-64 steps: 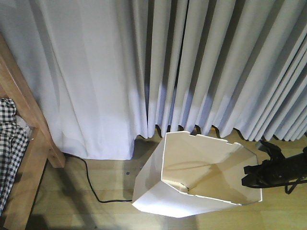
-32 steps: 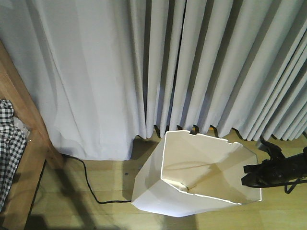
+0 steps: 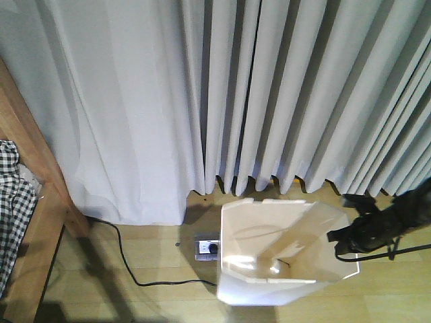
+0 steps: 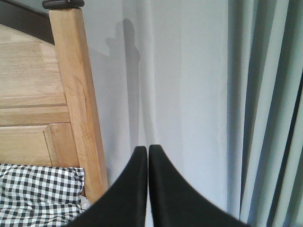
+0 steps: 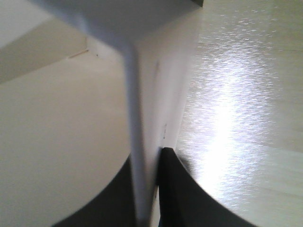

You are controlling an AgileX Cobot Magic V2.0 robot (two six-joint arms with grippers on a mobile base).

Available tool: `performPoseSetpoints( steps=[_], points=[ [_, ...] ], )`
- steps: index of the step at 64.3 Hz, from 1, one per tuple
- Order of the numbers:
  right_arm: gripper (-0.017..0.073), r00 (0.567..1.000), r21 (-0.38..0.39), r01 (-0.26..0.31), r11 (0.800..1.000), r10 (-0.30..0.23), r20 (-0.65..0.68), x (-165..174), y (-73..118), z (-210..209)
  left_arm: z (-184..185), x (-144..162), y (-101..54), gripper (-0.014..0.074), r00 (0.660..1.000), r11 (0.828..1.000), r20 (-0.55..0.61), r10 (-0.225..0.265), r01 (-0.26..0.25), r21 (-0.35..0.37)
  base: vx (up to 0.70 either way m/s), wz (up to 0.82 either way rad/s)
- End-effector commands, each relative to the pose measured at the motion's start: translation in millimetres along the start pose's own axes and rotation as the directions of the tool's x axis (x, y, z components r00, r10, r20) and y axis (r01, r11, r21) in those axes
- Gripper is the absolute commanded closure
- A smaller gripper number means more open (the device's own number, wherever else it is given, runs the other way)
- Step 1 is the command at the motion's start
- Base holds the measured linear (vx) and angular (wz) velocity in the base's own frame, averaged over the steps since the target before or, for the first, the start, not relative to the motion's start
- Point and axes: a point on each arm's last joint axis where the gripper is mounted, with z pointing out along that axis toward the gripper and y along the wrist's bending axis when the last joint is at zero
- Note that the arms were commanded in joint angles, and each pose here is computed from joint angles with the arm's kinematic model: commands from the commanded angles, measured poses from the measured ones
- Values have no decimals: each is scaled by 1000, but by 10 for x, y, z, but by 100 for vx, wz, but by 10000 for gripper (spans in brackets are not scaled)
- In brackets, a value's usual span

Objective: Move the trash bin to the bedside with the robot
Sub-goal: 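Lower the bin onto the floor beside the bed with the right gripper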

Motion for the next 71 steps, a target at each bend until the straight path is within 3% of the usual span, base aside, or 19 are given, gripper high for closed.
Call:
performPoseSetpoints(
  steps=[1,28,39,57,71],
  points=[
    [564,1000,-152,-4,988,5,7,-221,192,-104,-22,-150,-6,600,995,1000,102,-7,6,6,0,0],
    [560,997,-157,-71,985,65,-43,-325,-57,523,-22,-150,-6,600,995,1000,102,-7,6,6,0,0],
    [557,995,-123,-52,991,42,-87,-311,-148,675,-22,-150,-6,600,995,1000,102,-7,6,6,0,0],
    [548,993,-108,-86,990,76,-89,-334,-221,860,-22,-150,-6,600,995,1000,102,-7,6,6,0,0],
    [543,994,-90,-28,996,18,-111,-304,-135,1035,-22,-150,-6,600,995,1000,102,-7,6,6,0,0]
  ],
)
